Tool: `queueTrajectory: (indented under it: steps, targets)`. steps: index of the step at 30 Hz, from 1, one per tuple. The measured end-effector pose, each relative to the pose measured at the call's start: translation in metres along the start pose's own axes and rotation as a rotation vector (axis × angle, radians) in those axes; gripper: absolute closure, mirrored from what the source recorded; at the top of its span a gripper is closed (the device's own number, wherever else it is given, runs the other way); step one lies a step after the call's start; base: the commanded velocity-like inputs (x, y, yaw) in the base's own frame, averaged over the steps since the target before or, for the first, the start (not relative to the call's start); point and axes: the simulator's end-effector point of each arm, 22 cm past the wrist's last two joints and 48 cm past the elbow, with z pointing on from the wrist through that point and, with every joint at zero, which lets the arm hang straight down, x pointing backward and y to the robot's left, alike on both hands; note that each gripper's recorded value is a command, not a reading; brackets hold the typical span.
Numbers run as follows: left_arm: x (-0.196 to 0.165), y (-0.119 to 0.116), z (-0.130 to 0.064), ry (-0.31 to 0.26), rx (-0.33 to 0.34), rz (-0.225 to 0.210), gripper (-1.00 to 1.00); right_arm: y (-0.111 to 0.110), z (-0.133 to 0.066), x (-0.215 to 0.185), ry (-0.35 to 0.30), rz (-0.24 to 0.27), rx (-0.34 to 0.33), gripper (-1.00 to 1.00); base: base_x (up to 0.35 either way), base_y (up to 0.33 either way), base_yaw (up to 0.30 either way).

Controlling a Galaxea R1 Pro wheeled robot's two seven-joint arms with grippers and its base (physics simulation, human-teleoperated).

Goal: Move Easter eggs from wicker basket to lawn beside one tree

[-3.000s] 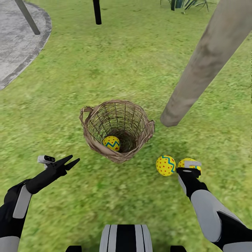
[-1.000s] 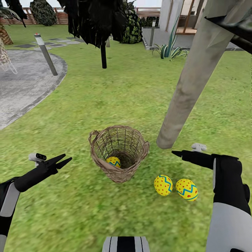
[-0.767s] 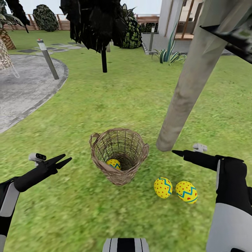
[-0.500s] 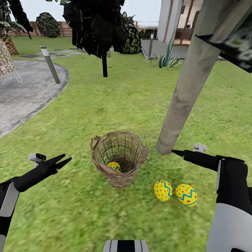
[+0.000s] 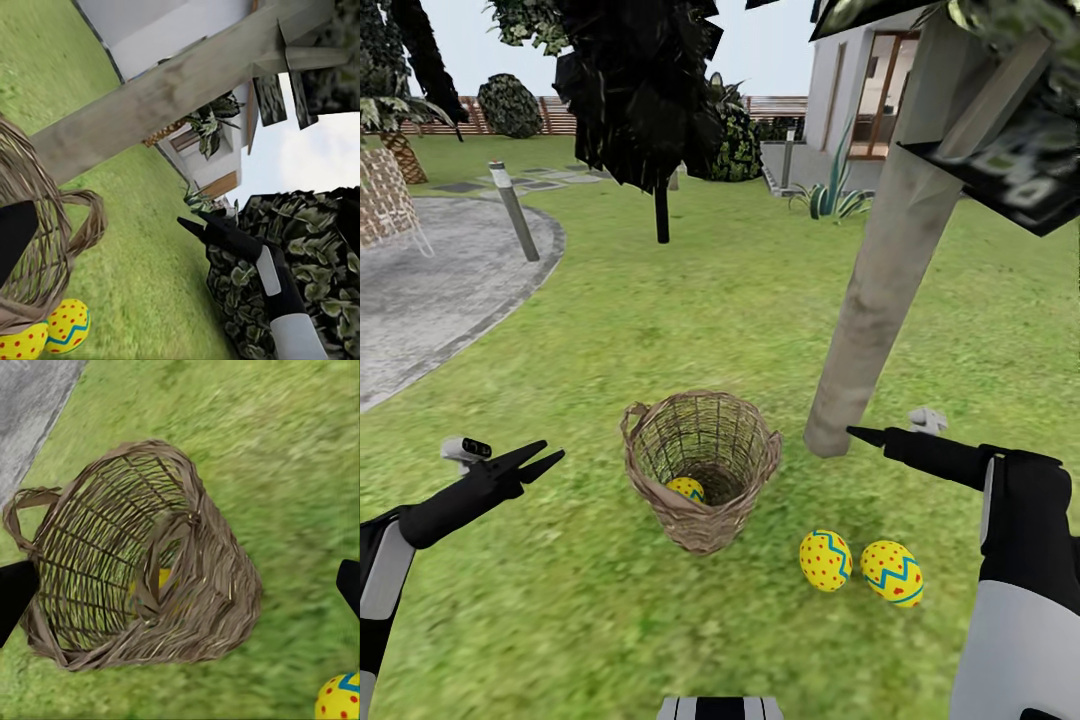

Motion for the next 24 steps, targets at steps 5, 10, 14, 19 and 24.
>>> queueTrajectory:
  steps: [5,10,14,19,24]
  targets:
    - [-0.005,-0.011,0.0,-0.004,0.012,0.018,-1.0,0.01,-0.006,-0.008,-0.015,-0.014,-0.016,-1.0,0.0,0.0,0.054]
    - [-0.01,-0.023,0.0,-0.008,0.022,0.035,-1.0,0.021,-0.014,-0.016,-0.032,-0.028,-0.034,-1.0,0.0,0.0,0.217]
    - [-0.014,-0.031,-0.001,-0.012,0.028,0.05,-1.0,0.028,-0.019,-0.022,-0.044,-0.037,-0.042,-1.0,0.0,0.0,0.278]
    - [-0.022,-0.042,-0.007,-0.017,0.029,0.075,-1.0,0.042,-0.02,-0.025,-0.036,-0.065,-0.053,-1.0,0.0,0.0,0.286]
    - [-0.026,-0.053,-0.008,-0.023,0.04,0.092,-1.0,0.072,-0.008,-0.019,0.019,-0.141,-0.073,-1.0,0.0,0.0,0.287]
